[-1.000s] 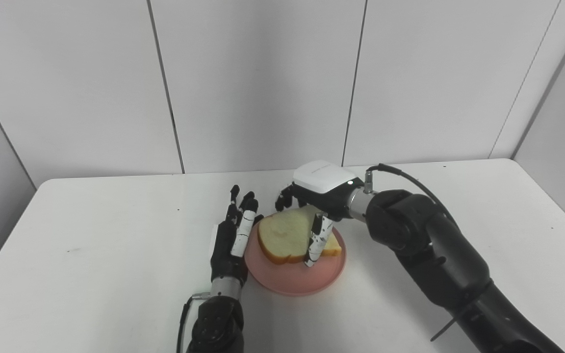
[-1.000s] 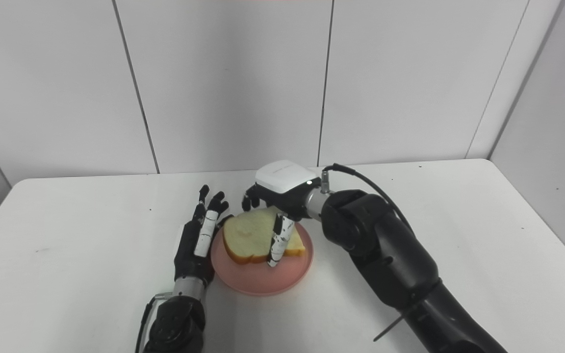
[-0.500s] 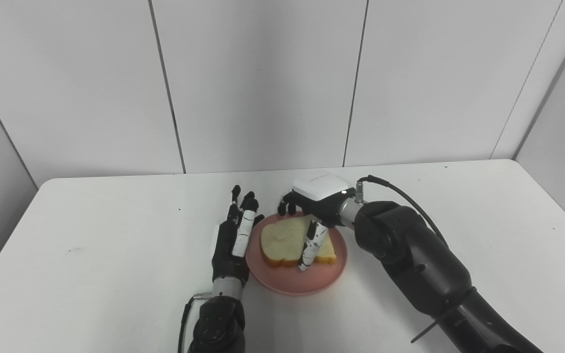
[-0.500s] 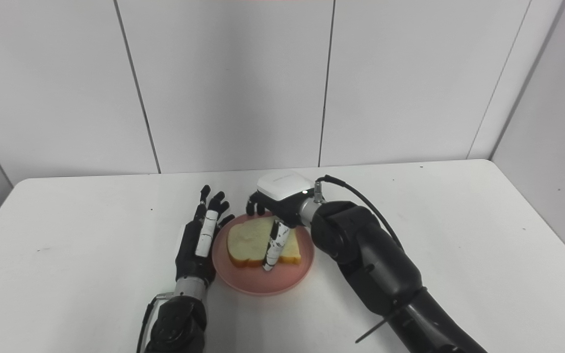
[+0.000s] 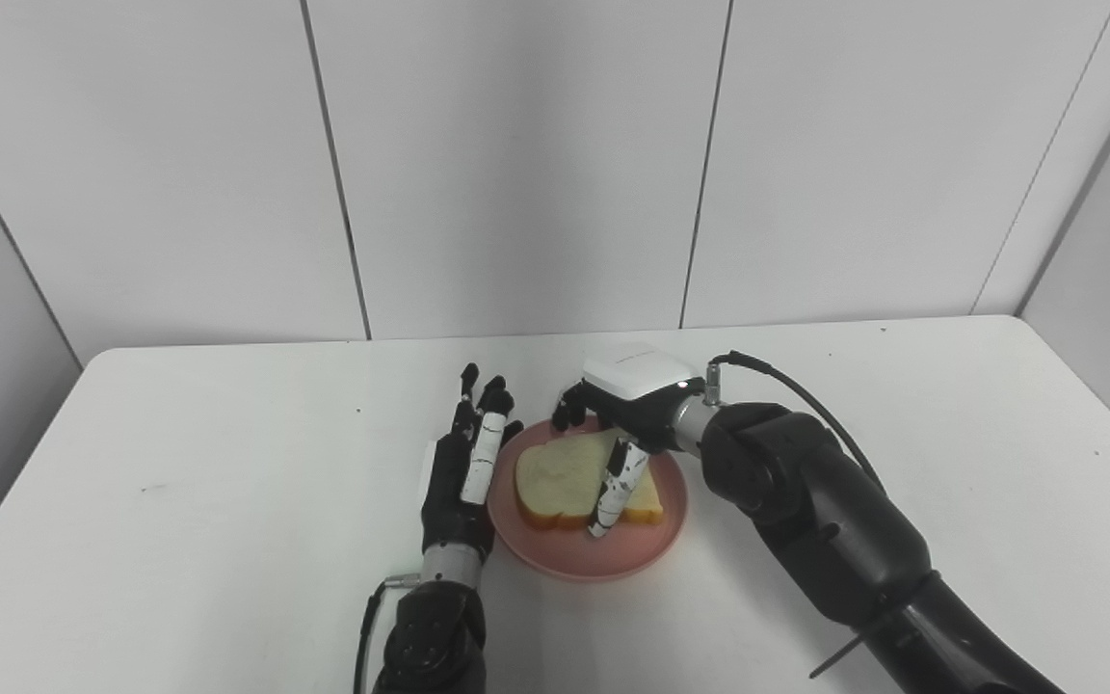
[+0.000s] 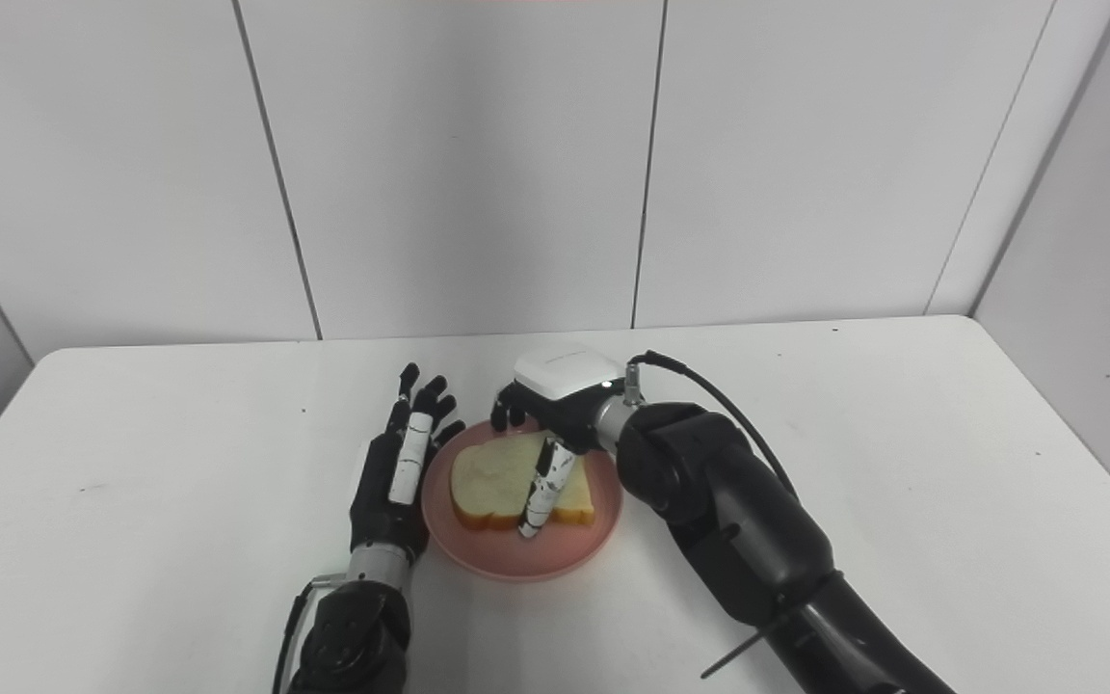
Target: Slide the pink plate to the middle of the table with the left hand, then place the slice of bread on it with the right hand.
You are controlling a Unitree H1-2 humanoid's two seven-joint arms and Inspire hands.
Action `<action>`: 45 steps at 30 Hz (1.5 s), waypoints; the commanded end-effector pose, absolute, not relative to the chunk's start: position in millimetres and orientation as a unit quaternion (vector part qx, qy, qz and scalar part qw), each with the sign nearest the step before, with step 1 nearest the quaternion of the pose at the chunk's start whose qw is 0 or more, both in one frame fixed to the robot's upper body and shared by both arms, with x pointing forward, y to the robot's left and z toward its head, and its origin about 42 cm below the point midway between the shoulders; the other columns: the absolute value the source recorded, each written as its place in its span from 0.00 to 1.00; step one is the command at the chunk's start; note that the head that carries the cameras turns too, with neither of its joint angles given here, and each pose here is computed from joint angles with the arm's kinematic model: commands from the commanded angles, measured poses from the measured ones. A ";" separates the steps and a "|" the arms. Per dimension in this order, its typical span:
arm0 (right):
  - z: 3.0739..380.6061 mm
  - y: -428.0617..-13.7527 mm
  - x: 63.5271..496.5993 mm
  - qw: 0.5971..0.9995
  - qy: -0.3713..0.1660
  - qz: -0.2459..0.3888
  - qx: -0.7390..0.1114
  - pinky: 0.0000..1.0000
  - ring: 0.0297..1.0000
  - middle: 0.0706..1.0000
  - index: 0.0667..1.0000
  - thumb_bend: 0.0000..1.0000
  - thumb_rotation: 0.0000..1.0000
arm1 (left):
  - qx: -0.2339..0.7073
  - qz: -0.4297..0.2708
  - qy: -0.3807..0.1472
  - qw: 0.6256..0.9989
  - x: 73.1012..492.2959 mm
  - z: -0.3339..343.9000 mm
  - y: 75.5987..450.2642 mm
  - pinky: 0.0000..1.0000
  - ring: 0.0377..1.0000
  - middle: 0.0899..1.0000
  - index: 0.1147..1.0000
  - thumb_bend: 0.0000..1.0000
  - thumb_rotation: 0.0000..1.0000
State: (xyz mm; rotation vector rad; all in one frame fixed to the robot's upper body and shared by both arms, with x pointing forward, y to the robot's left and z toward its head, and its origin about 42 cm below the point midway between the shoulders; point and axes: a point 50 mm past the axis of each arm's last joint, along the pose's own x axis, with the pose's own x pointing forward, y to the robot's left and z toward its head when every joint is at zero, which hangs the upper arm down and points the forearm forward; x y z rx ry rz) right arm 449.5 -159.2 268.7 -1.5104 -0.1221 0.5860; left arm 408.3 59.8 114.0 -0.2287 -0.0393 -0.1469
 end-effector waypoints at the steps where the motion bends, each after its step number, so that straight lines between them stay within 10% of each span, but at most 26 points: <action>1: 289.6 -157.1 453.7 0.689 -0.079 0.239 -0.679 0.49 0.62 0.70 0.66 0.91 0.29 | -0.116 -0.065 0.046 0.990 387.8 78.9 61.6 0.86 0.92 0.94 1.00 0.89 0.79; 29: 282.3 -163.3 446.3 0.700 -0.053 0.242 -0.670 0.57 0.78 0.84 0.77 1.00 0.48 | -0.102 -0.064 0.045 0.992 387.2 79.2 65.9 0.80 0.90 0.92 1.00 0.87 0.79; 45: 334.0 -172.3 426.8 0.717 -0.163 0.237 -0.634 0.63 0.80 0.83 0.80 1.00 0.58 | -0.112 -0.059 0.046 0.991 386.8 78.3 68.9 0.86 0.91 0.93 1.00 0.89 0.81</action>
